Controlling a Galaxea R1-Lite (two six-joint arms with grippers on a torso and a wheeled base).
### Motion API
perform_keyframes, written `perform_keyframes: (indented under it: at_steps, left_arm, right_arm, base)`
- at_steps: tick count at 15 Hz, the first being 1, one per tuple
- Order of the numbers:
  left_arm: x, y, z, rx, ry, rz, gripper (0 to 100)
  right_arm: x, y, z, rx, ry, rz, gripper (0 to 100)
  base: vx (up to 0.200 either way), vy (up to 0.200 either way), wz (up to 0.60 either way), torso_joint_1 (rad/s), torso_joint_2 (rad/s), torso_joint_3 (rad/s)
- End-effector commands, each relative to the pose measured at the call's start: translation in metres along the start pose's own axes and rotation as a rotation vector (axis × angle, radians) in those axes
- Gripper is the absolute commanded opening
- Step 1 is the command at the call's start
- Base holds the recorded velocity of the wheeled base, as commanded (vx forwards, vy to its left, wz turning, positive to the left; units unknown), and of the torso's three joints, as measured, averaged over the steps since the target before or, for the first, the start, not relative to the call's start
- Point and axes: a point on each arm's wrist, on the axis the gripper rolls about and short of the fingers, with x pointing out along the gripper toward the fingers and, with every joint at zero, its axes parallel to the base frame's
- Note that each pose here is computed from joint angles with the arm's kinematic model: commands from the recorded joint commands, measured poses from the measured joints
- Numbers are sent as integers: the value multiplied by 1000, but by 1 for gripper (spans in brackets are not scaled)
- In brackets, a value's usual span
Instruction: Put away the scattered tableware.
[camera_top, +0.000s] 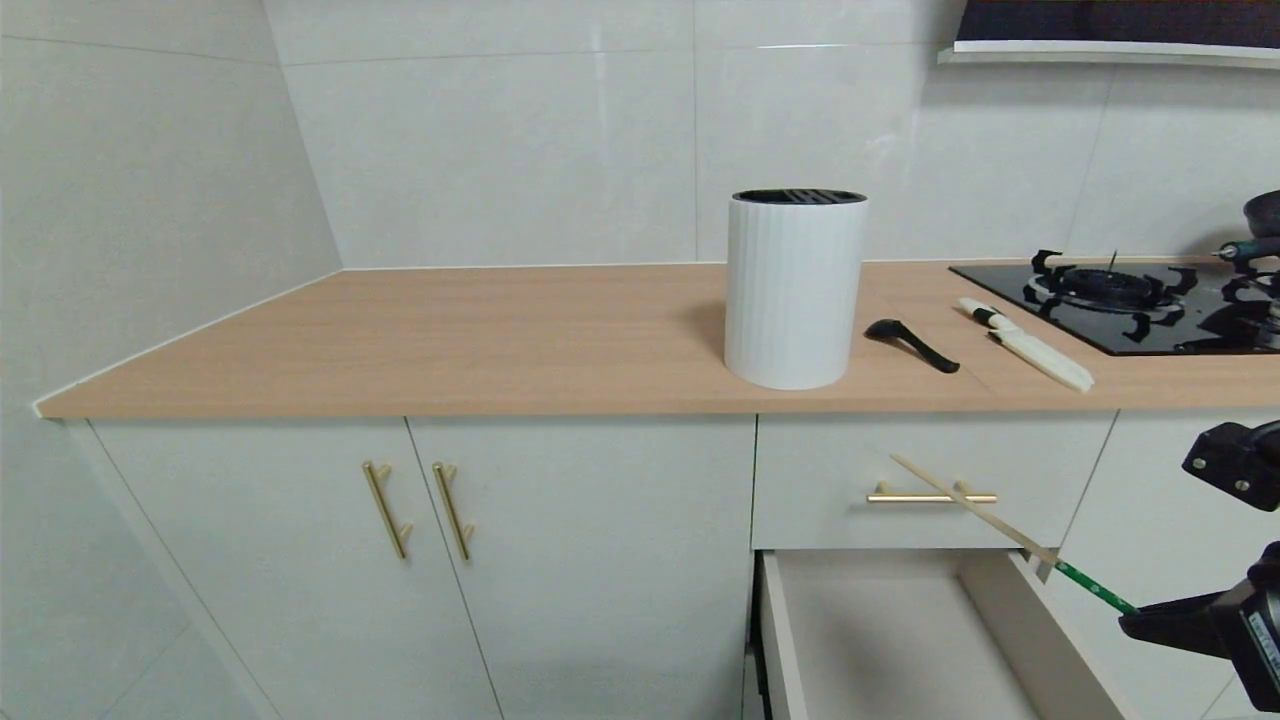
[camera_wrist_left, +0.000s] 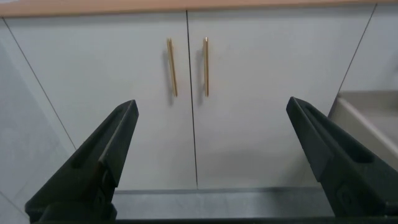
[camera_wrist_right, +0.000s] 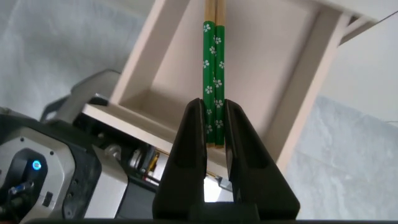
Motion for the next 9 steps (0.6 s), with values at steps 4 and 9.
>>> perform_keyframes:
  at_steps: [4,9]
  left_arm:
    - [0,0,0,0,0,1,100]
    - [0,0,0,0,0,1,100]
  right_arm:
    - [7,3,-2,-13,31,22,0]
    - [12,5,-3,-24,46,35,0]
  base:
    - [0,0,0,-165,466,296]
    - [0,0,0,-116,408,287]
